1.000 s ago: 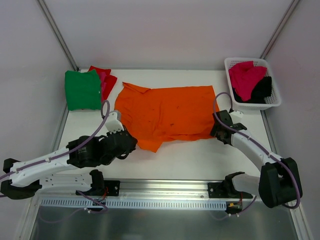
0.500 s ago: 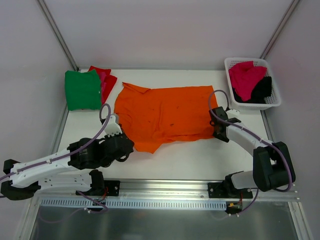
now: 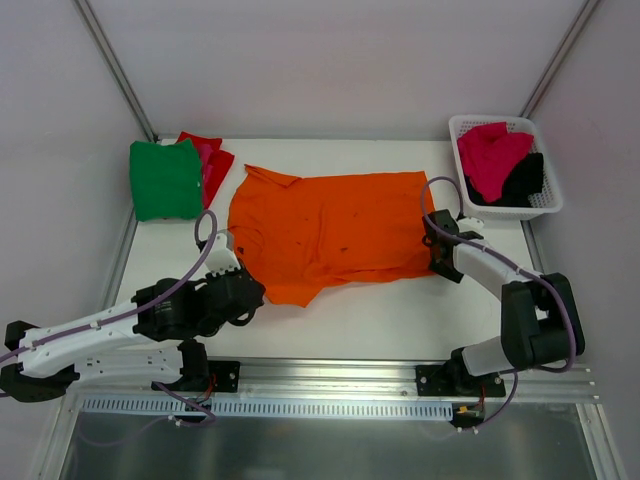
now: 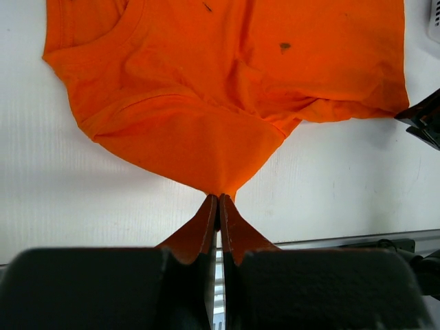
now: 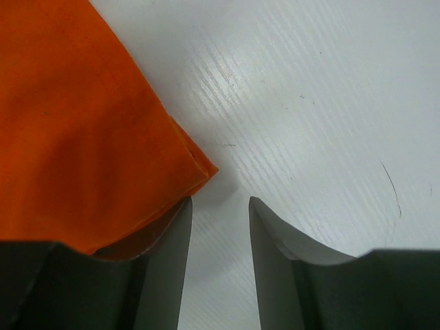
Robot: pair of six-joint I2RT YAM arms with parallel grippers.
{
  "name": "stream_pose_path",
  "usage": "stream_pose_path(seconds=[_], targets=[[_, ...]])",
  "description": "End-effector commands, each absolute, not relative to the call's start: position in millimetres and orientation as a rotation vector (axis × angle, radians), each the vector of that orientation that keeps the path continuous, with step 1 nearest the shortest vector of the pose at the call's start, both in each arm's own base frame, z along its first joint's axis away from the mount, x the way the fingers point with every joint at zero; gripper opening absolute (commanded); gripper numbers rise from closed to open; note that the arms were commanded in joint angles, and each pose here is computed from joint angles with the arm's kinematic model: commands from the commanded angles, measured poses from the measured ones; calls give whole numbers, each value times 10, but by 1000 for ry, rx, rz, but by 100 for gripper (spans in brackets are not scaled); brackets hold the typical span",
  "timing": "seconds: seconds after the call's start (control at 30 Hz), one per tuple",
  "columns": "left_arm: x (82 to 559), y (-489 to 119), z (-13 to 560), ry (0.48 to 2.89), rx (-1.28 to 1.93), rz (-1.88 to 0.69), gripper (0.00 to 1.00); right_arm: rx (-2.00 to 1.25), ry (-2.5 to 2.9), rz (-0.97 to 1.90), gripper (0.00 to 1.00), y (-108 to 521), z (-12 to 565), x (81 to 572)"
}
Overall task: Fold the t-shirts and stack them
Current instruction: Flatten the tshirt out
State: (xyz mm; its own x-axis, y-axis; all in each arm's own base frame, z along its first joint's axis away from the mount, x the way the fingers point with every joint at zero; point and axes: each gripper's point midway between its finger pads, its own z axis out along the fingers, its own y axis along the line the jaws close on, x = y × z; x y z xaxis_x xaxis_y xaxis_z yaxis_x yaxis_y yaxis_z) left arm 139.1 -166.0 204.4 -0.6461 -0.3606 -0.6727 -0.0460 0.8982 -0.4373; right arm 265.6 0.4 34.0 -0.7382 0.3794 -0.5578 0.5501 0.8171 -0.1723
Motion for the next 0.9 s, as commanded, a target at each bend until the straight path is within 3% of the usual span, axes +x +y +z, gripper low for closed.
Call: stream_pose_path(seconds=[0.0,0.87], targets=[[1402,-1590,2034,2221,-303,-464,0,734,2444,-472,42,-59,413,2753],[1384,-1580,1949,2244,-311,-435,0,758,2437,-419,42,-22,405,3032]])
